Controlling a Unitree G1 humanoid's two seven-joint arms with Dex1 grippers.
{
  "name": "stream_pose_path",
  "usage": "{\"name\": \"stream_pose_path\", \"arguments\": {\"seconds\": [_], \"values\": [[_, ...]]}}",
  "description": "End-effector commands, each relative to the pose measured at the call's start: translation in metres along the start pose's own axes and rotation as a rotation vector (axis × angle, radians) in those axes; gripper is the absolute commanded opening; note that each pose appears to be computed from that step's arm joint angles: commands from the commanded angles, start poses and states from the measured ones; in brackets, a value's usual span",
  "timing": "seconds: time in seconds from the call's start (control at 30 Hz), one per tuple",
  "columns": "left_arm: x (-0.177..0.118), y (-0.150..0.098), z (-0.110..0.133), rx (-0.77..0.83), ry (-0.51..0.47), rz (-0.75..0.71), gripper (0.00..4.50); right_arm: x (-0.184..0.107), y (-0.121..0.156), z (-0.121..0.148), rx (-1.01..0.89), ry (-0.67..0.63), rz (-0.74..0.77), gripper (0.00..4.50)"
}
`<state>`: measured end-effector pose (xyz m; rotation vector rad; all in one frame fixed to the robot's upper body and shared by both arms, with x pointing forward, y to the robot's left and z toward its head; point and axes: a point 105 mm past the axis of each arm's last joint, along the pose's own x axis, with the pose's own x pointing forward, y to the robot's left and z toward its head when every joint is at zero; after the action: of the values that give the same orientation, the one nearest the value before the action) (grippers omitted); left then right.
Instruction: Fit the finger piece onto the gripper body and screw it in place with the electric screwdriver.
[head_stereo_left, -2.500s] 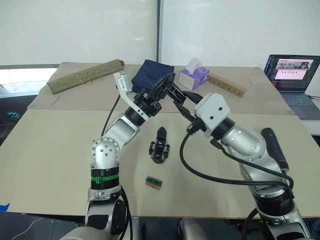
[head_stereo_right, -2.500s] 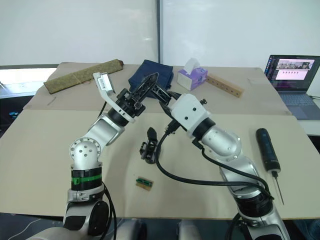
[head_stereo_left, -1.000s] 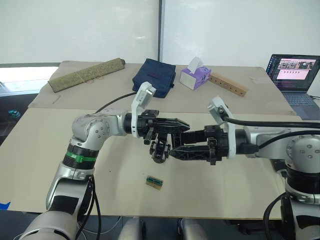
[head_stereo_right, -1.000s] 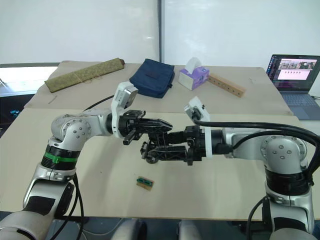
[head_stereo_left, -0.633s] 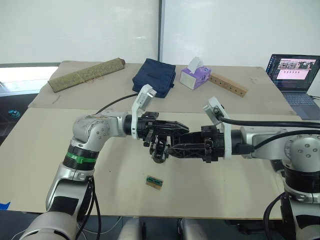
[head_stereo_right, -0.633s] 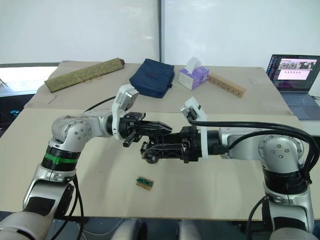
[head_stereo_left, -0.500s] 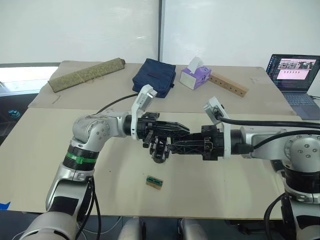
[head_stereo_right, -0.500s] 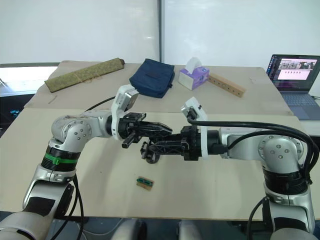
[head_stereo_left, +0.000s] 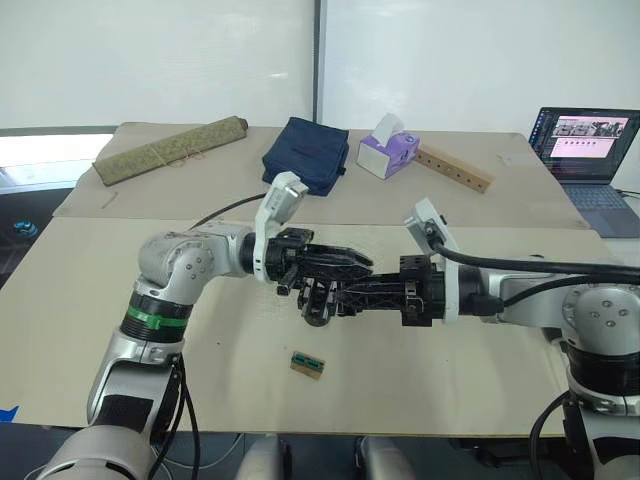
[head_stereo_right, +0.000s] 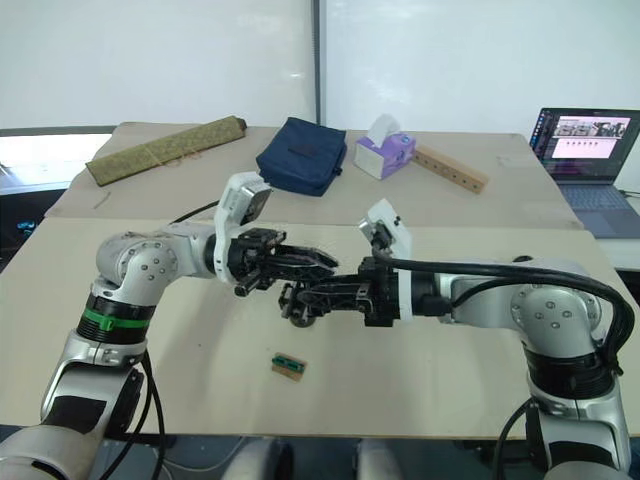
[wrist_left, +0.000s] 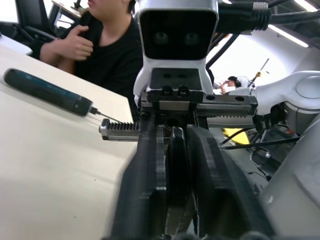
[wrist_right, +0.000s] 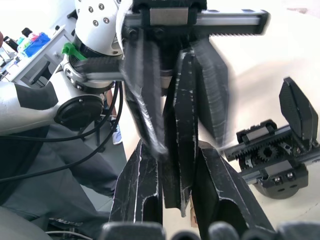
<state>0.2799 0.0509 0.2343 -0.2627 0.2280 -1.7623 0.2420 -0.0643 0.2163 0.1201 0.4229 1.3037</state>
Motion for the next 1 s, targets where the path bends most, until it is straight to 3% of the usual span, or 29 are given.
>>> {"name": "stream_pose_path", "arguments": {"seconds": [0.03, 0.13, 0.17, 0.3, 0.43, 0.57, 0.67, 1.0], "values": [[-0.014, -0.007, 0.016, 0.174, -0.027, 0.031, 2.79, -0.006, 0.002, 0.007, -0.061, -0.043, -0.006, 0.42], [-0.039, 0.0, 0.019, 0.343, -0.045, 0.117, 4.36, -0.011, -0.001, 0.005, -0.096, -0.05, -0.026, 0.41], [-0.048, -0.001, 0.018, 0.406, -0.045, 0.118, 4.5, -0.013, -0.002, 0.003, -0.106, -0.052, -0.034, 0.41], [-0.094, 0.014, -0.012, 0.521, 0.152, 0.243, 4.5, -0.019, -0.012, 0.0, -0.175, -0.096, -0.093, 0.41], [-0.129, 0.026, -0.038, 0.554, 0.261, 0.349, 4.5, -0.025, -0.014, -0.001, -0.247, -0.17, -0.092, 0.41], [-0.155, 0.042, -0.091, 0.48, 0.377, 0.458, 4.5, -0.027, -0.027, -0.003, -0.358, -0.259, -0.124, 0.41], [-0.149, 0.051, -0.111, 0.444, 0.403, 0.458, 4.5, -0.024, -0.031, -0.004, -0.422, -0.299, -0.121, 0.41], [-0.096, 0.08, -0.123, 0.473, 0.333, 0.405, 4.5, -0.009, -0.029, -0.006, -0.564, -0.35, -0.062, 0.41]]}}
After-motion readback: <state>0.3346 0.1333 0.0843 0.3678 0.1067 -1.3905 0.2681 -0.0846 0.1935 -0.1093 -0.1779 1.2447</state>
